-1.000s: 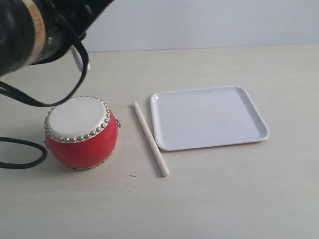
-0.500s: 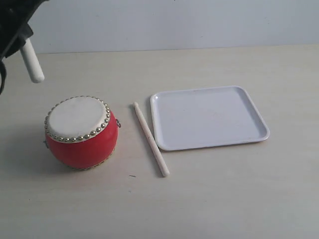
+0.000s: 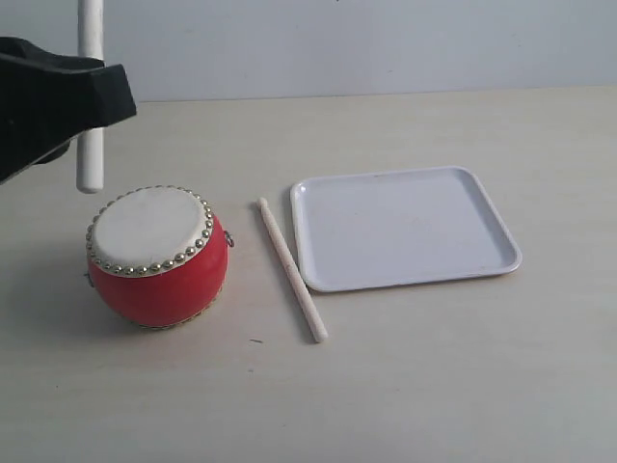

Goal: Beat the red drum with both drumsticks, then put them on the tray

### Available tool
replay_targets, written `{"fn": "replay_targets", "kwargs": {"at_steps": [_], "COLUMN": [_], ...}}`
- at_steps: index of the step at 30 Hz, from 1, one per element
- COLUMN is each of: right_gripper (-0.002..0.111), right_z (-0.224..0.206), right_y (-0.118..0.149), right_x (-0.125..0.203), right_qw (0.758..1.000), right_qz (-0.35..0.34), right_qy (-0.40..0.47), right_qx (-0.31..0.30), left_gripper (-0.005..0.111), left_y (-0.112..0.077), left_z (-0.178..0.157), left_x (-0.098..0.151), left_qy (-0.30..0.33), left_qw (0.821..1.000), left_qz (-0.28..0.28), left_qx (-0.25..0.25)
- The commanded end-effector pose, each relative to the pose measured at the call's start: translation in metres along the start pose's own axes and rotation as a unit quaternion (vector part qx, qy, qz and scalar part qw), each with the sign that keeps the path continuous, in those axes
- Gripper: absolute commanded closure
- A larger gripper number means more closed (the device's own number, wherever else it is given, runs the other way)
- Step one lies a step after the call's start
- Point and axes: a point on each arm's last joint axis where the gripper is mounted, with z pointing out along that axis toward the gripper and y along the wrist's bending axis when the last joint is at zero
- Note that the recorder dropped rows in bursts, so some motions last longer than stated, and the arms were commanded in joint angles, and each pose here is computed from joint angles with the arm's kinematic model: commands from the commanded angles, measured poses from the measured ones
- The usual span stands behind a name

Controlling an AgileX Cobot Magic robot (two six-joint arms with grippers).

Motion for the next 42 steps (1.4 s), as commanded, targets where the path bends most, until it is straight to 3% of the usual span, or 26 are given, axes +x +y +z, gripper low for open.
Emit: {"fn": "replay_targets", "kwargs": {"at_steps": [1, 7, 13, 16, 25, 42], "right_gripper": [0.108, 0.108, 0.108, 0.108, 0.108, 0.108], "right_z": [0.000, 0.000, 0.000, 0.000, 0.000, 0.000], "right_y": [-0.001, -0.001, -0.001, -0.001, -0.001, -0.001], "right_x": [0.000, 0.000, 0.000, 0.000, 0.000, 0.000], "right_qw": [1.000, 1.000, 1.000, 1.000, 1.000, 1.000], "right_qz": [0.000, 0.000, 0.000, 0.000, 0.000, 0.000], "right_qy": [-0.005, -0.005, -0.005, -0.005, -0.005, -0.005], "right_qx": [0.003, 0.003, 0.003, 0.003, 0.003, 0.003], "left_gripper": [0.106, 0.106, 0.106, 0.106, 0.106, 0.106], "left_y": [0.006, 0.033, 0.058, 0.075, 0.099, 0.103], "left_z": [-0.008, -0.005, -0.001, -0.008, -0.024, -0.029], "left_x": [-0.007, -0.010, -0.006, -0.006, 0.004, 0.007], "left_qy": [-0.010, -0.004, -0.044, -0.072, -0.105, -0.114], "left_qw": [0.999, 0.998, 0.991, 0.992, 0.992, 0.992], "left_qz": [0.031, 0.013, 0.052, 0.045, 0.054, 0.051], "left_qx": [0.034, 0.054, 0.111, 0.098, 0.039, 0.029]}}
